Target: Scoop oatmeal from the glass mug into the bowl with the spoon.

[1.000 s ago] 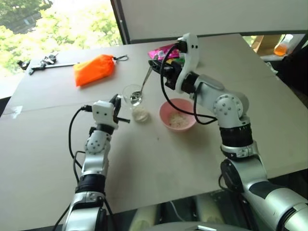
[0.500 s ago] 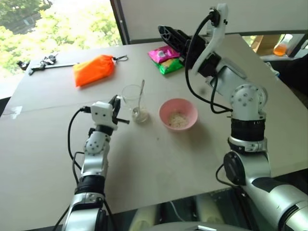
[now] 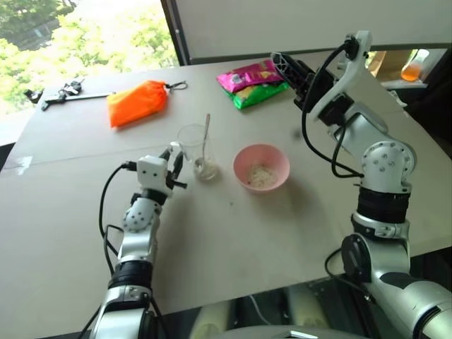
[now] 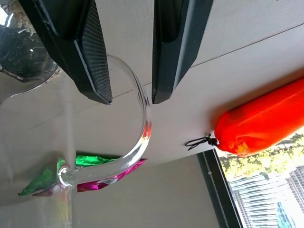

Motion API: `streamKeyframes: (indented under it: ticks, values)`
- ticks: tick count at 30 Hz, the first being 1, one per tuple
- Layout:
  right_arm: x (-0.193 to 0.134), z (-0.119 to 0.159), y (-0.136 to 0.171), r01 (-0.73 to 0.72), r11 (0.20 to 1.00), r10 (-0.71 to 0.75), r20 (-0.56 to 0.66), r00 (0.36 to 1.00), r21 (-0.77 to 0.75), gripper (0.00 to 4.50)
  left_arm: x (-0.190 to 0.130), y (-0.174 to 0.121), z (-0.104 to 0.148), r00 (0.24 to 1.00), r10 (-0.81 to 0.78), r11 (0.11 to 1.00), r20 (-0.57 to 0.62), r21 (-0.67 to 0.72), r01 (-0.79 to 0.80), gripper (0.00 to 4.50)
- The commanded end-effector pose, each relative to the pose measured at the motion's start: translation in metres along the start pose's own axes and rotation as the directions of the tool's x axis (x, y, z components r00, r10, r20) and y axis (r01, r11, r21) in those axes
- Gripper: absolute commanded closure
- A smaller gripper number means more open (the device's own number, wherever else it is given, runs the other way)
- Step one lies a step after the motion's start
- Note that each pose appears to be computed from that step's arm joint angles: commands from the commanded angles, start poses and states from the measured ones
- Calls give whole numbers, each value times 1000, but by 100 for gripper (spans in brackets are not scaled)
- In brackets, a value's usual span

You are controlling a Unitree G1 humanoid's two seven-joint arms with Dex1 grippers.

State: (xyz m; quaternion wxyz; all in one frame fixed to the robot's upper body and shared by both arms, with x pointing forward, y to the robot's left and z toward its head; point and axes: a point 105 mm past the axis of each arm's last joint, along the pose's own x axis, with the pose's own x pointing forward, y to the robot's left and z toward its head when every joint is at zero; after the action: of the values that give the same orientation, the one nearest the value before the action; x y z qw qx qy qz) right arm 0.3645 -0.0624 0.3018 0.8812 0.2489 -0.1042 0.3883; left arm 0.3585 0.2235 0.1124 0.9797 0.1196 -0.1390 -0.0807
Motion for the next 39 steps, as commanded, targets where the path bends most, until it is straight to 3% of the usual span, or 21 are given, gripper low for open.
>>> streamKeyframes:
  ticks: [1, 14, 18, 21, 24, 26, 31, 39]
  values:
    - [-5, 10, 12, -47, 999, 48, 31, 998, -27, 219, -5, 10, 4, 1000, 29, 999, 10, 22, -29, 312]
    - [-47, -7, 42, -252, 966, 254, -26, 967, 58, 219, -37, 25, 46, 988, 108, 994, 108, -4, -108, 312]
    - [-85, -33, 21, -176, 984, 177, -140, 974, 20, 219, -71, 16, 31, 998, 65, 998, -12, 8, -65, 312]
    - [-123, -61, -5, -93, 991, 66, -261, 963, -93, 219, -104, 2, 11, 989, -18, 999, -146, -49, 11, 312]
    - [-177, -107, -18, -162, 952, 21, -474, 880, -260, 219, -139, -23, 6, 955, -175, 978, -239, -153, 141, 312]
    - [-203, -126, -23, -204, 934, 11, -548, 837, -293, 219, -151, -28, 8, 941, -215, 970, -262, -171, 174, 312]
    - [-233, -142, -38, -164, 936, -41, -558, 829, -312, 219, -167, -29, 5, 915, -235, 970, -328, -142, 198, 312]
    - [-239, -140, -50, -129, 932, -77, -530, 844, -340, 219, -171, -36, 1, 894, -243, 970, -377, -89, 226, 312]
